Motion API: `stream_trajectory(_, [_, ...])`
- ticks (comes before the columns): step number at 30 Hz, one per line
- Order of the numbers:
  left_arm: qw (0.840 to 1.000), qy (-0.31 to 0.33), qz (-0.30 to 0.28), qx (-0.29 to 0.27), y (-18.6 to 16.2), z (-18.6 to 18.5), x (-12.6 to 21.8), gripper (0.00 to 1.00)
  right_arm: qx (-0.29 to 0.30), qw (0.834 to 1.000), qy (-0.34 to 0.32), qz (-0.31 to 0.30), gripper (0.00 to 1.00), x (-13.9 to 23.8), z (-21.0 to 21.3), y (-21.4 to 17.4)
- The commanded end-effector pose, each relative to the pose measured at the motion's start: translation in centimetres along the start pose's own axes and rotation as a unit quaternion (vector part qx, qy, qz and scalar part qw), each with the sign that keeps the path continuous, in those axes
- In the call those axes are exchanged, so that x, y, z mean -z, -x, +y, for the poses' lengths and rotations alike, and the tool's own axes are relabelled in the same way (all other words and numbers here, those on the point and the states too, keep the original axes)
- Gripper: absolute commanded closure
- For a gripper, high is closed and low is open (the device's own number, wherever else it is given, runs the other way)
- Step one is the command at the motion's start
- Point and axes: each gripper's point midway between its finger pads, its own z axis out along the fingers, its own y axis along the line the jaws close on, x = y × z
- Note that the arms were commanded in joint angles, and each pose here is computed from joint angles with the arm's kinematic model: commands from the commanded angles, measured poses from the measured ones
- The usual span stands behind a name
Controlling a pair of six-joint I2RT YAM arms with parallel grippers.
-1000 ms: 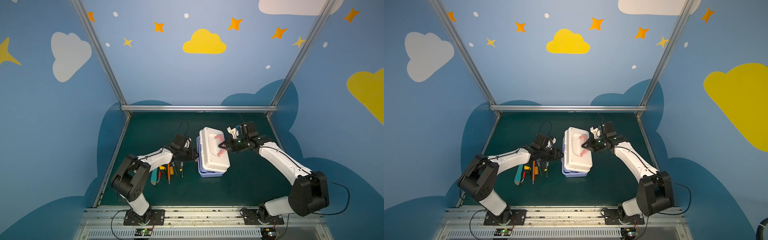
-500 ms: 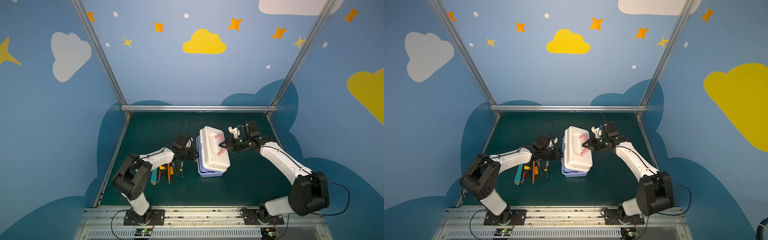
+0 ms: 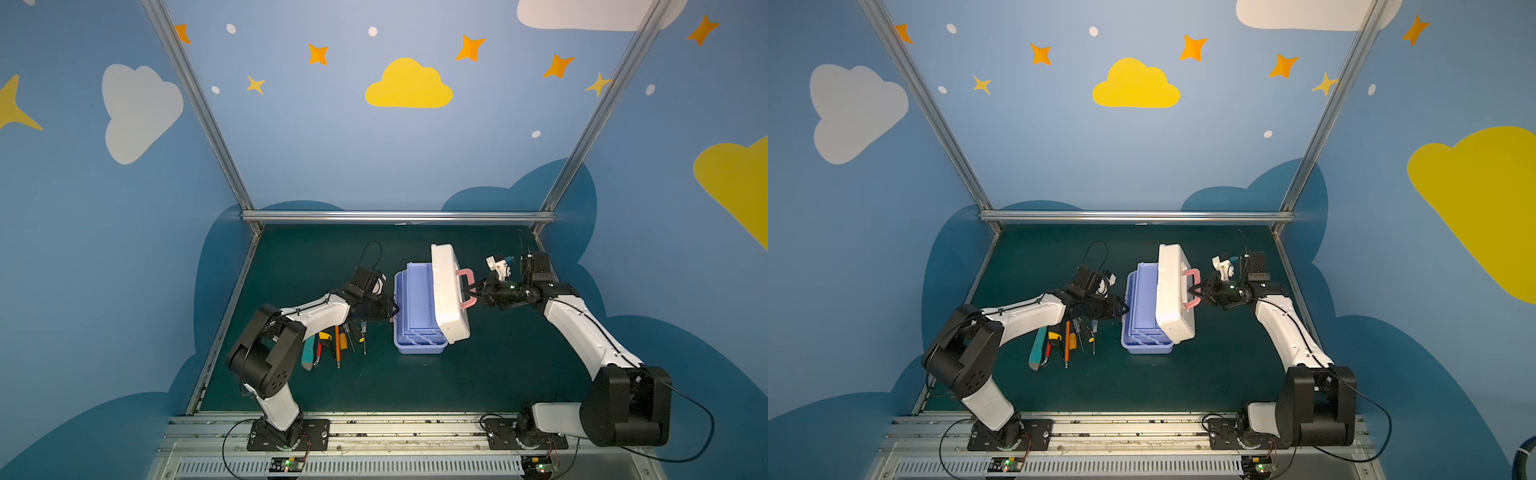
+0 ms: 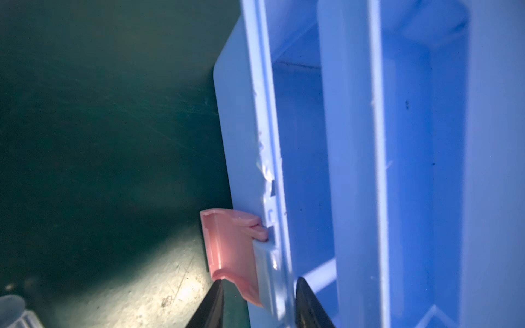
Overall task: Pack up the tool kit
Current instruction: 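Pull the lid open with the right gripper while the left holds the latch, then lay the lid flat away from the box and release with the right gripper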
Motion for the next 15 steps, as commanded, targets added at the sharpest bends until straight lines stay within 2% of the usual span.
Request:
stream_trajectory(1, [0.999, 0.040, 0.028, 0.008, -1.3, 2.3, -0.7, 0.59, 0.023, 0.999, 0.006, -0.030, 1.00, 1.9, -0.1, 0.8])
stream_trajectory(2, [0.999, 0.039, 0.028, 0.008, -1.3, 2.2, -0.8, 0.59, 0.017, 0.999, -0.001, -0.035, 1.00, 2.1, -0.9, 0.9])
stream_trajectory(3, [0.999, 0.038, 0.028, 0.007, -1.2, 2.1, -0.8, 0.59, 0.008, 0.999, -0.007, -0.038, 0.95, 2.4, -1.7, 0.9])
stream_trajectory(7, [0.999, 0.017, 0.029, -0.002, -1.1, 1.3, -0.8, 0.58, -0.012, 0.998, -0.039, -0.047, 0.84, 3.1, -4.0, 1.0])
stream_trajectory(9, [1.000, 0.011, 0.029, -0.005, -1.1, 0.9, -0.9, 0.58, -0.017, 0.997, -0.059, -0.051, 0.82, 3.4, -4.9, 1.2])
stream_trajectory(15, [0.999, 0.006, 0.033, -0.006, -1.2, 0.7, -1.1, 0.58, -0.013, 0.993, -0.095, -0.065, 0.71, 4.9, -5.2, 1.6])
